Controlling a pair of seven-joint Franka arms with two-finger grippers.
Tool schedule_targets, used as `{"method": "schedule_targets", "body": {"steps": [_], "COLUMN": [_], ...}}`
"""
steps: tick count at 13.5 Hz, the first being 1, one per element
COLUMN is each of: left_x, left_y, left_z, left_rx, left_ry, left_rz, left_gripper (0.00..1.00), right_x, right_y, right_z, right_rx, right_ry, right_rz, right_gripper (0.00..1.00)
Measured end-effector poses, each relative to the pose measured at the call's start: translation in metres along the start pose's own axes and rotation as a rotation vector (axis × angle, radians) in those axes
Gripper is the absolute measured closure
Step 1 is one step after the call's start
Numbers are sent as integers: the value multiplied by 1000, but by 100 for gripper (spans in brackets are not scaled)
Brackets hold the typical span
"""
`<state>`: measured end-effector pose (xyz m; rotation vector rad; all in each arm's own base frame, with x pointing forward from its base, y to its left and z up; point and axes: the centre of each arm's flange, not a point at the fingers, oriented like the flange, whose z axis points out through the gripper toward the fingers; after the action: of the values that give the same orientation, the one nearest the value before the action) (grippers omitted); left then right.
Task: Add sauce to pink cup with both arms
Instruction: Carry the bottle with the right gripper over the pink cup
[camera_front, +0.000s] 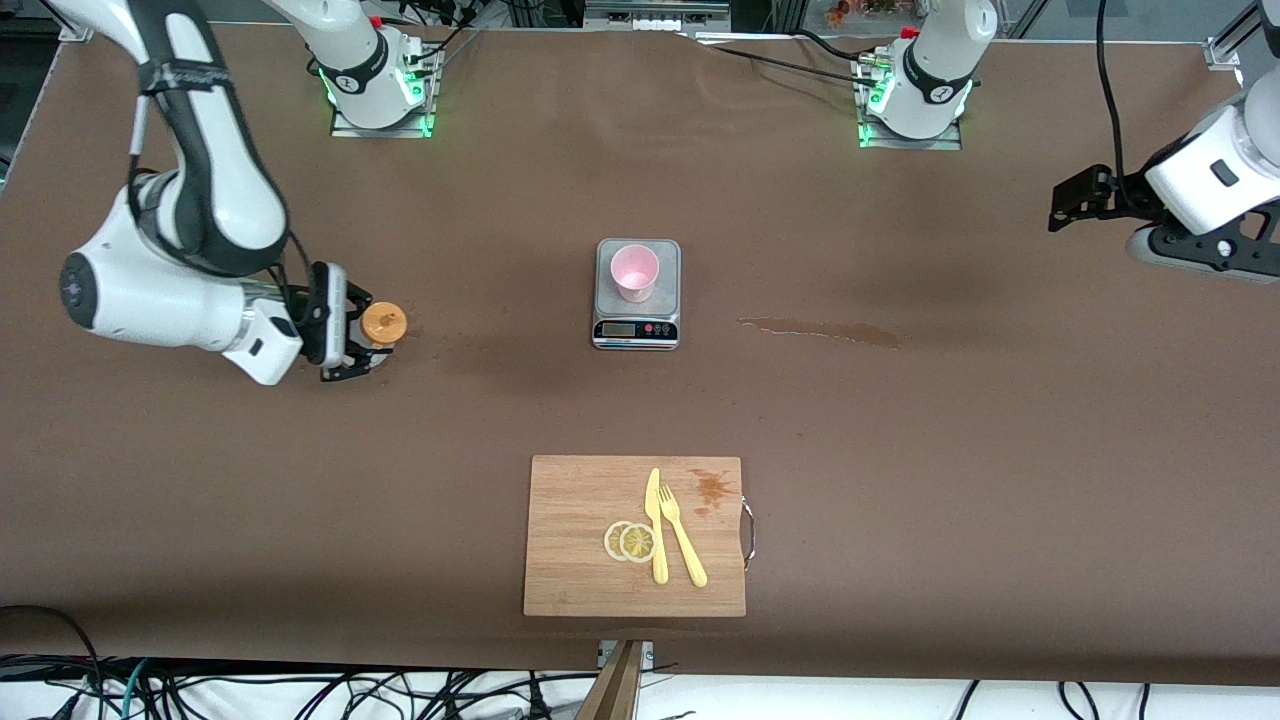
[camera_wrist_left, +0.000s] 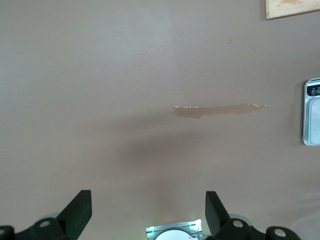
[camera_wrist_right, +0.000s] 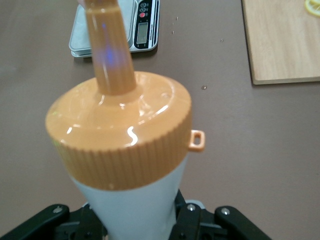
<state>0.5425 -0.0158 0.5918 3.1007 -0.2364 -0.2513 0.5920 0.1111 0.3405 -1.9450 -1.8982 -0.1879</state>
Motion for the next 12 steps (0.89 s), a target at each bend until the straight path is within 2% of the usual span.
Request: {"method": "schedule_targets", "body": {"steps": [3,7,12], "left_x": [-2,-4,-4], "left_y": [-16,-8,-9], "left_z": [-3,-19,-21], "left_rx": [-7,0,0], "left_ry": [15,47,51], "left_rz": [-27,-14,-16], "left_gripper": [0,0,0], "right_x": [47,110,169], "right_y": [-7,-21,-52], "right_z": [3,17,48], "right_rx": [-14,-57,-76], "right_ry": [-132,-293,-425], "right_rz": [36,60,88], "right_gripper": [61,61,61]}}
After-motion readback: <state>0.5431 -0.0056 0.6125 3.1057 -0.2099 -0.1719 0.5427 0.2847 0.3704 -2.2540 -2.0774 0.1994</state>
